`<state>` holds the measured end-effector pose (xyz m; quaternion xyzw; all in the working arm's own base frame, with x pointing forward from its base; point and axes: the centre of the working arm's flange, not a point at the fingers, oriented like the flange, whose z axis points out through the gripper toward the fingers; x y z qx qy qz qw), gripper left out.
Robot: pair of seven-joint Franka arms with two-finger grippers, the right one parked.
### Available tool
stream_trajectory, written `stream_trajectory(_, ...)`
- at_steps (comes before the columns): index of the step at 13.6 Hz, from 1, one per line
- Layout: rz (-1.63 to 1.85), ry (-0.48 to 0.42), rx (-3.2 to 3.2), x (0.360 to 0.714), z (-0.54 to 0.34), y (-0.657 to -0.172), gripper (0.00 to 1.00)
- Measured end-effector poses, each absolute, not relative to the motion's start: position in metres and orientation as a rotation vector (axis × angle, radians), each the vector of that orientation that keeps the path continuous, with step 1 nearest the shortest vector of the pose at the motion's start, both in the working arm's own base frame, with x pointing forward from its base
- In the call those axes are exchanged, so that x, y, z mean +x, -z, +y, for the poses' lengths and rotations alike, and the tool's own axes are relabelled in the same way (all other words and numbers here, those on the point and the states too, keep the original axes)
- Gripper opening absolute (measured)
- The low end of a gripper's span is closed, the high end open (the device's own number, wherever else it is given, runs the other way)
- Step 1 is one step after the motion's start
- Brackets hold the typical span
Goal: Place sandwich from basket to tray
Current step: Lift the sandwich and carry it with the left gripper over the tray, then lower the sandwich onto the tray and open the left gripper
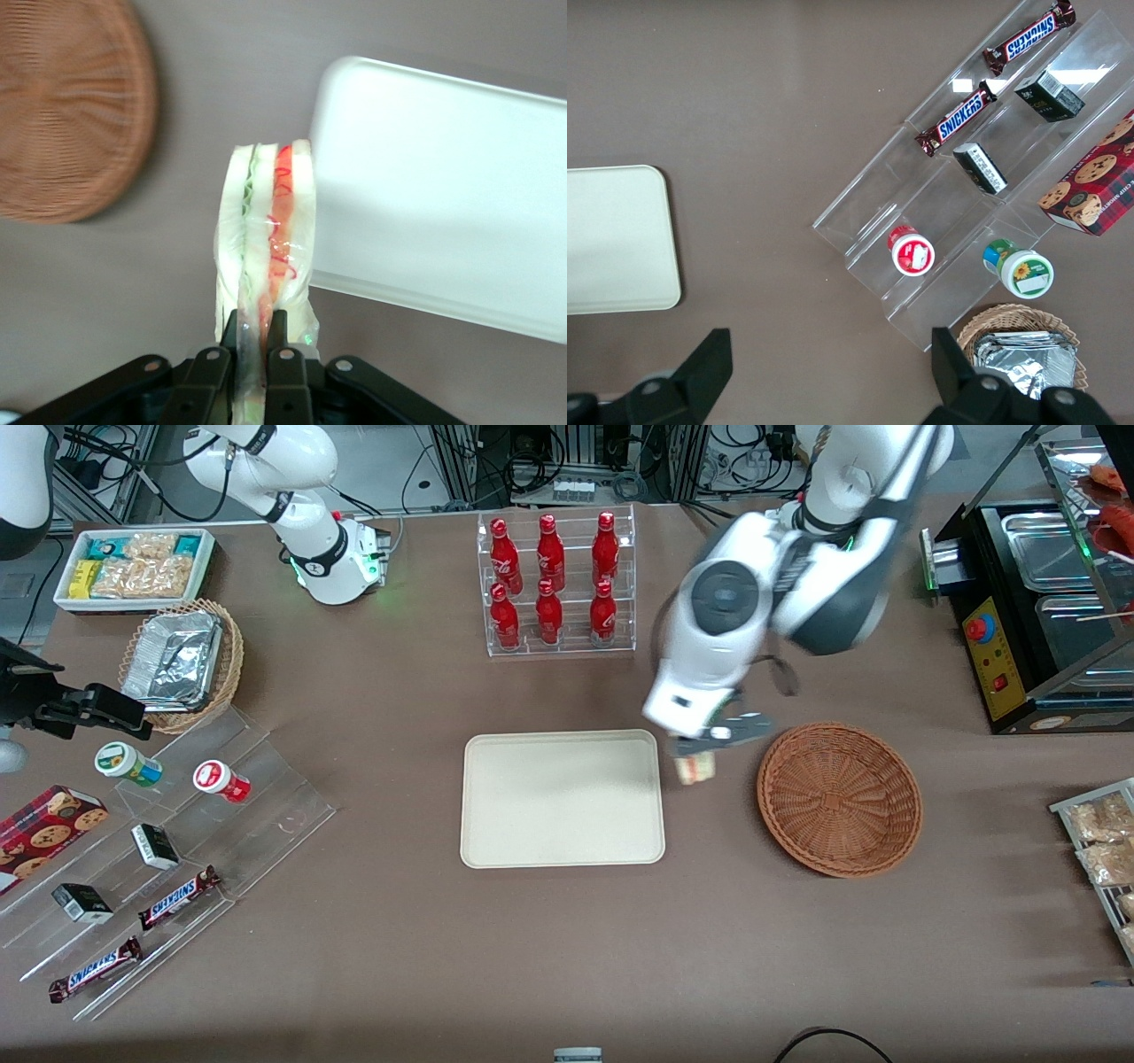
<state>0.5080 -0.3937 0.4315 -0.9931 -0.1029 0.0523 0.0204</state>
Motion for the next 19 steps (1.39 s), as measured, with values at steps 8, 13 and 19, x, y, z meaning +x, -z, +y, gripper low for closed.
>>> stream_trajectory(8,-0.199,-0.11,-3.224,0.512,-0.512,-0.293,0.13)
stream_trajectory(13,-0.128,-0.078,-3.214,0.519,-0.531,-0.258,0.13)
stream_trajectory(19,-0.114,-0.06,-3.219,0.519,-0.538,-0.258,0.27)
